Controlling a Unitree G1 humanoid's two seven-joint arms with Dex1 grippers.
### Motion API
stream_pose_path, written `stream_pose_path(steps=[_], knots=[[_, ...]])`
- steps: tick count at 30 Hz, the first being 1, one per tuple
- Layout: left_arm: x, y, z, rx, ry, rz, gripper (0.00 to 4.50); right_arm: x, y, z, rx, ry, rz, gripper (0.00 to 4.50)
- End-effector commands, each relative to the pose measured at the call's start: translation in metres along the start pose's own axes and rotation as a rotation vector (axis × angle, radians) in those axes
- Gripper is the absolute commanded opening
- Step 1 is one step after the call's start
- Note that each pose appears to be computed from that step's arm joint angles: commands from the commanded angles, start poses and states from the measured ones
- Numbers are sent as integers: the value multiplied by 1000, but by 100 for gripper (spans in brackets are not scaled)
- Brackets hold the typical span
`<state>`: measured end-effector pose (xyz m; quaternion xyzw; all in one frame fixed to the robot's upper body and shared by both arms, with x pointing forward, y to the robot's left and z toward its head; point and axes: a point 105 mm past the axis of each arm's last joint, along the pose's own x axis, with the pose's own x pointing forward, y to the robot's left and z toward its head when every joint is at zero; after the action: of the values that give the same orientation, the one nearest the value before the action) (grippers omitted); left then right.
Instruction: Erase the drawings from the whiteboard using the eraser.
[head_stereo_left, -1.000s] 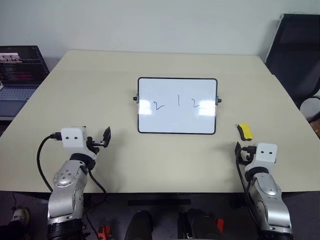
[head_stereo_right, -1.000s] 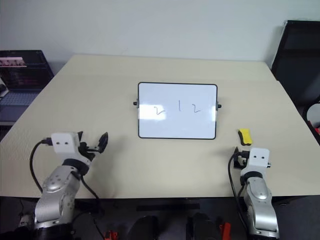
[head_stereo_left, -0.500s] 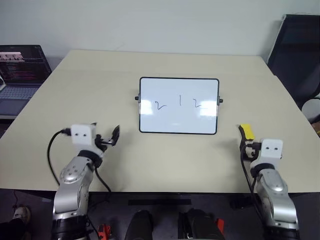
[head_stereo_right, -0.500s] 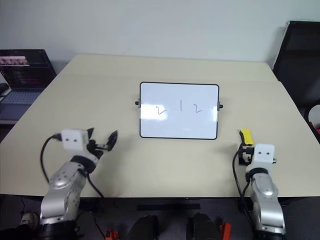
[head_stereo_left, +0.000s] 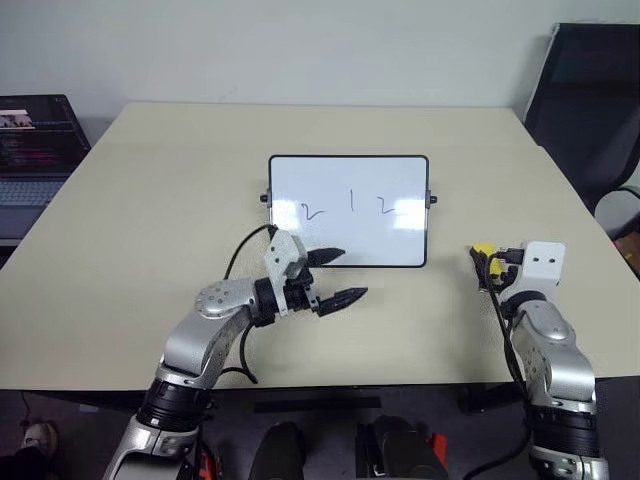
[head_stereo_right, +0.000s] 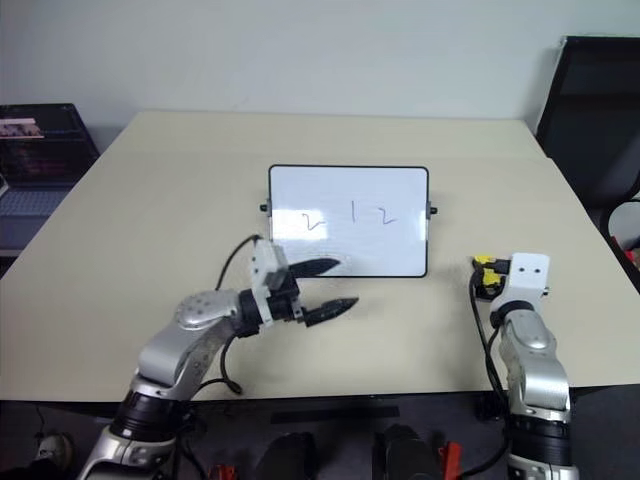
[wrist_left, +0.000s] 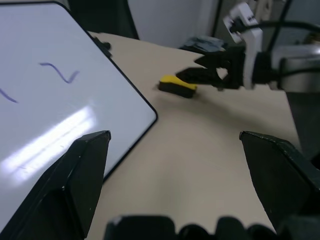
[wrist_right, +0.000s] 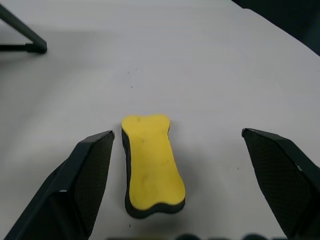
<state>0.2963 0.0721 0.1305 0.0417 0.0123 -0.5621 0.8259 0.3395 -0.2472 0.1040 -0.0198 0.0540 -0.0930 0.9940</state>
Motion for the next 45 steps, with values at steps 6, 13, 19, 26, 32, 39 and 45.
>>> stream_pose_path(steps=[6,13,19,26,32,39,45], knots=[[15,3,7,112,-19,-52,450,10,8,6,85,21,17,447],[12,3,2,127,-12,-38,450,14,11,2,90,44,24,447],[6,4,0,127,-6,-18,450,15,11,-4,92,65,19,447],[6,6,3,137,-8,-12,450,16,12,-8,95,71,15,447],[6,6,4,142,-7,-17,450,15,9,-7,99,69,5,447],[8,8,8,153,-10,-19,450,15,7,-8,110,66,-7,259],[8,8,9,158,-12,-19,450,14,9,-8,113,63,-8,99]])
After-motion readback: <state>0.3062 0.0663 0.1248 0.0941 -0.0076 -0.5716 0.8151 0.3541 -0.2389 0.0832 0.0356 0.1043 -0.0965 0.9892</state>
